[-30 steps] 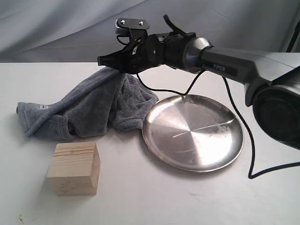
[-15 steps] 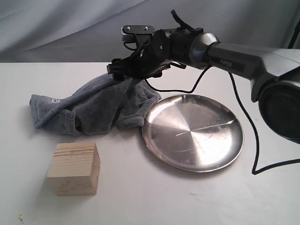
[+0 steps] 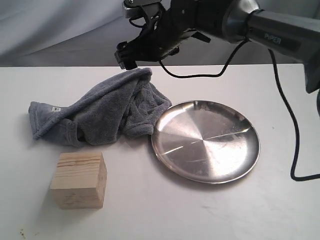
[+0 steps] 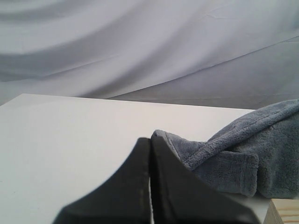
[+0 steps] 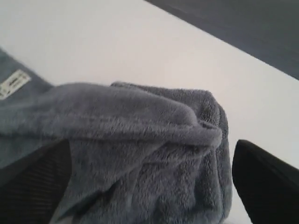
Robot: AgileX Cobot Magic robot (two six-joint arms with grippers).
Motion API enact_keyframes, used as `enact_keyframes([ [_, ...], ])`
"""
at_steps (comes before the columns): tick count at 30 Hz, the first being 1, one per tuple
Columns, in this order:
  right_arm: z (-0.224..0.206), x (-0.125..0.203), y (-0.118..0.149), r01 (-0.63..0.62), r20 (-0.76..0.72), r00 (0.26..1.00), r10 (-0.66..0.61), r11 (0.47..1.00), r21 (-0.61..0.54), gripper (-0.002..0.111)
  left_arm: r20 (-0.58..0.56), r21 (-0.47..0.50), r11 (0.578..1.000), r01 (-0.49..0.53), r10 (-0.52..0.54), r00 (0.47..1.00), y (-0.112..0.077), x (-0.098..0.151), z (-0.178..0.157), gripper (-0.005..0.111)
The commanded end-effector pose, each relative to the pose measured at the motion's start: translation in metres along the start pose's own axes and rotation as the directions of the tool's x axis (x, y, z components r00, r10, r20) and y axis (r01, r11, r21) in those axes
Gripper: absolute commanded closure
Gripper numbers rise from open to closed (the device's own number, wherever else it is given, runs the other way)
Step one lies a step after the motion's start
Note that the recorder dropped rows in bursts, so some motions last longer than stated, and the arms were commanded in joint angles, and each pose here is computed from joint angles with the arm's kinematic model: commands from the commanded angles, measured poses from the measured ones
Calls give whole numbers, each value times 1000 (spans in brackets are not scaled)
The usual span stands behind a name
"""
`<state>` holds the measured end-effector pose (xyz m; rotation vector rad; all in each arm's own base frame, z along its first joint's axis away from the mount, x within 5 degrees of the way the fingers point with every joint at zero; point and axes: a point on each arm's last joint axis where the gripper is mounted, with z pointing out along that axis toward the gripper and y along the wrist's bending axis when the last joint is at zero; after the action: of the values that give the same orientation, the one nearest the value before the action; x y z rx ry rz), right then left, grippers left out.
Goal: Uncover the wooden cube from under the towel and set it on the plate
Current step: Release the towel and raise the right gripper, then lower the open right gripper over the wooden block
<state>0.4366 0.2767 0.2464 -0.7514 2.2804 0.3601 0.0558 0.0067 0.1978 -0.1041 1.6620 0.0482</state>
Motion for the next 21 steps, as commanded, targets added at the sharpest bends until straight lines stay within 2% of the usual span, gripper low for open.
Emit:
enact_keyframes([
  [1, -23, 7, 6, 181, -140, 971, -195, 978, -107, 24, 2, 0, 1000, 2, -2, 1000, 0, 1, 0, 107],
  [3, -30, 14, 10, 241, -211, 937, -277, 953, -182, 24, 2, 0, 1000, 2, -2, 1000, 0, 1, 0, 107],
  [6, -37, 28, 20, 237, -319, 881, -348, 910, -340, 24, 2, 0, 1000, 2, -2, 1000, 0, 1, 0, 107],
  [11, -41, 25, 34, 215, -247, 901, -357, 862, -459, 24, 2, 0, 1000, 2, -2, 1000, 0, 1, 0, 107],
  [15, -47, 22, 54, 293, -201, 879, -433, 822, -488, 24, 2, 0, 1000, 2, -2, 1000, 0, 1, 0, 107],
  [21, -65, 18, 108, 414, -120, 824, -554, 734, -538, 24, 2, 0, 1000, 2, -2, 1000, 0, 1, 0, 107],
])
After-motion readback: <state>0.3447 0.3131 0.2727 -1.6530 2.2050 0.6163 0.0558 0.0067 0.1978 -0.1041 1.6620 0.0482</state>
